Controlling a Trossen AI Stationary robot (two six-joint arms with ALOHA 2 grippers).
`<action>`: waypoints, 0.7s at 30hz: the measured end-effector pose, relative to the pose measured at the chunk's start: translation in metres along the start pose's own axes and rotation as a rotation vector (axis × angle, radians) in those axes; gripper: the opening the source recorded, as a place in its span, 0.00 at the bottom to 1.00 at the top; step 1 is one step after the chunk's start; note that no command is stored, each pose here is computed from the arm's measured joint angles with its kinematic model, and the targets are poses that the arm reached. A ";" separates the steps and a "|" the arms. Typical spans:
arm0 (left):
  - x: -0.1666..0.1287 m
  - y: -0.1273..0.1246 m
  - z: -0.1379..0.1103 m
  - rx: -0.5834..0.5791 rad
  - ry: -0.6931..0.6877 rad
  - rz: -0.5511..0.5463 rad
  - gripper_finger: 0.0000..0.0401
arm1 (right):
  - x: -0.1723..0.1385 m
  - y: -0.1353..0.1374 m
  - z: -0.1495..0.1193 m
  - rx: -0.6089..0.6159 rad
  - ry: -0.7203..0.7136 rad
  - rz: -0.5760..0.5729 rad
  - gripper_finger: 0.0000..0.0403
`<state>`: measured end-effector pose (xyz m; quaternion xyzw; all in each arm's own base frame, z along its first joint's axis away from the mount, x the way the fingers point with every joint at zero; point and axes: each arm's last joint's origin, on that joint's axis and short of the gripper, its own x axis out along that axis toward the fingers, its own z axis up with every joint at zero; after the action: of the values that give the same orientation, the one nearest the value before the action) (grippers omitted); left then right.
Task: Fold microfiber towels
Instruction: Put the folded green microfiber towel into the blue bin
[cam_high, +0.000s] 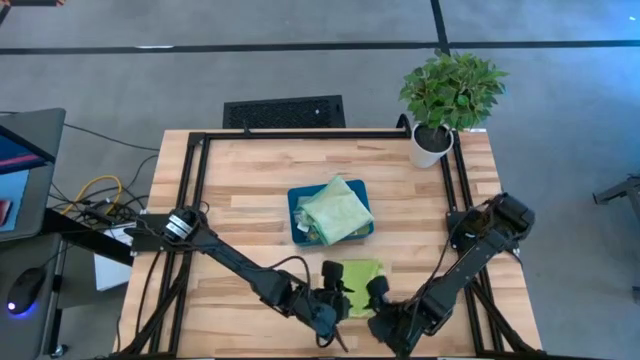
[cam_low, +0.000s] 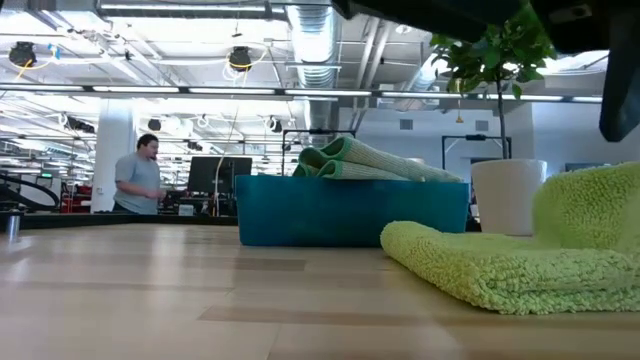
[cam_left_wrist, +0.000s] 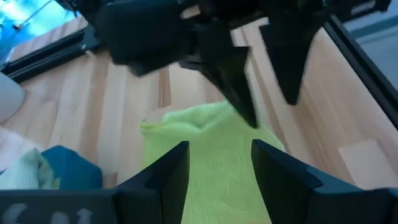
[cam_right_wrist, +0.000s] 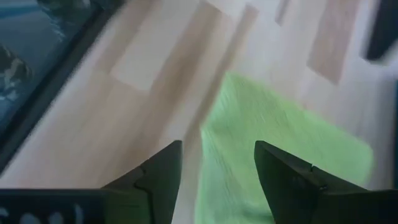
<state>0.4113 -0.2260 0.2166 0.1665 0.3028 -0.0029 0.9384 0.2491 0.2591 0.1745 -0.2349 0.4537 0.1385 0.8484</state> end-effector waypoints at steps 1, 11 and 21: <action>-0.002 -0.002 -0.001 0.009 0.008 0.000 0.41 | 0.005 0.001 0.002 -0.011 -0.021 0.002 0.56; -0.010 -0.012 -0.002 -0.009 0.019 -0.003 0.41 | 0.051 0.005 -0.008 -0.078 0.058 -0.013 0.56; -0.011 -0.013 -0.002 -0.015 0.019 -0.003 0.41 | 0.062 -0.001 -0.017 0.085 0.167 -0.053 0.56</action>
<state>0.4000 -0.2382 0.2170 0.1589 0.3122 -0.0001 0.9366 0.2716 0.2505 0.1150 -0.2214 0.5218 0.0768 0.8202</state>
